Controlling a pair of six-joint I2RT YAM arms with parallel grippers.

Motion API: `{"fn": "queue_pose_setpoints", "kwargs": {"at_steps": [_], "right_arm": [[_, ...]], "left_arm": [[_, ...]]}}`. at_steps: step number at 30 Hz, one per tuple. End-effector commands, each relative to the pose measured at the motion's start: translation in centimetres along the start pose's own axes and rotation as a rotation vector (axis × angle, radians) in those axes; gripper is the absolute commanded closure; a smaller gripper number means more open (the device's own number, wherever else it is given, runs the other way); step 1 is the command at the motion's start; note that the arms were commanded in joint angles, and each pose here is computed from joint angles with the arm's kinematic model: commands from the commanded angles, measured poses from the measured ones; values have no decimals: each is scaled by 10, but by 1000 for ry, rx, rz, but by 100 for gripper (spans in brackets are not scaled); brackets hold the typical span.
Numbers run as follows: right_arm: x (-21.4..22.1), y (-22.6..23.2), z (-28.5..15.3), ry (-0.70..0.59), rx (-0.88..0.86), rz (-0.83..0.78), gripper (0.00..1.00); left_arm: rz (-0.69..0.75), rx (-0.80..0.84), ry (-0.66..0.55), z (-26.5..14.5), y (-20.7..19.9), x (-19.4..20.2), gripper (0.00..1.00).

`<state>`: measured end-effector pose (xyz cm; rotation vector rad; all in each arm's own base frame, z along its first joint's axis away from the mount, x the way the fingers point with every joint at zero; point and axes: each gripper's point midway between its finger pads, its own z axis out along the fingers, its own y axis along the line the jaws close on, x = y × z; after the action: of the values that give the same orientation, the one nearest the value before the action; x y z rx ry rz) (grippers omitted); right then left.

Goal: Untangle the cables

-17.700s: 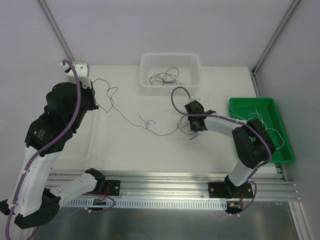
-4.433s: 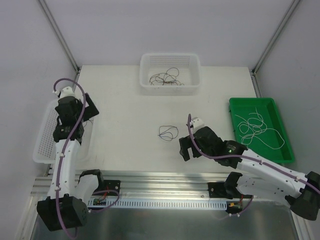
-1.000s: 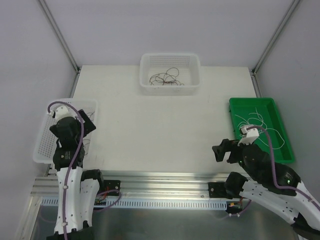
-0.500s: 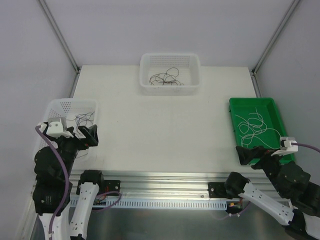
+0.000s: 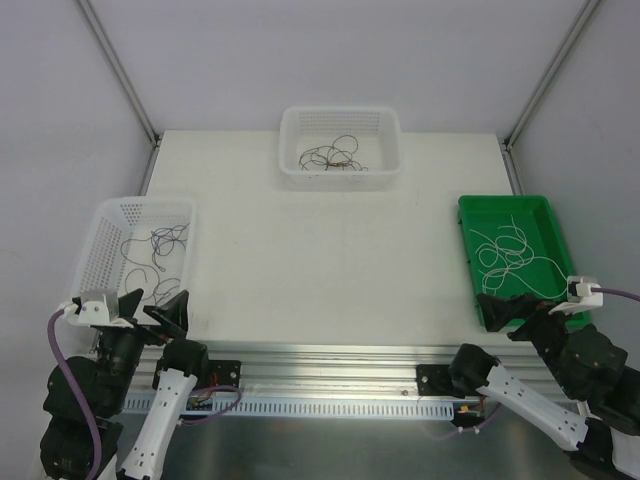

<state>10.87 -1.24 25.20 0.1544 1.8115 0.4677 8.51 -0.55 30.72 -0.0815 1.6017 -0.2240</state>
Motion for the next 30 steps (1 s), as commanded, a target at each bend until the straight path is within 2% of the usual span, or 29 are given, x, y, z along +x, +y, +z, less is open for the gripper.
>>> {"fn": "queue_pose_setpoints", "kwargs": {"at_steps": [1,8,30], "right_arm": [[-8,-20,-23,-117,-78,141,3],[-4,-15,-22,-98,-99,138,3],[-5,-15,-21,-107,-94,130,3]], "left_arm": [[-17,-14,-68,-16,8,-1,1],[-50,-29,-142,-30,16,-2,1],[-84,-65,-147,-29,21,-1,1]]}}
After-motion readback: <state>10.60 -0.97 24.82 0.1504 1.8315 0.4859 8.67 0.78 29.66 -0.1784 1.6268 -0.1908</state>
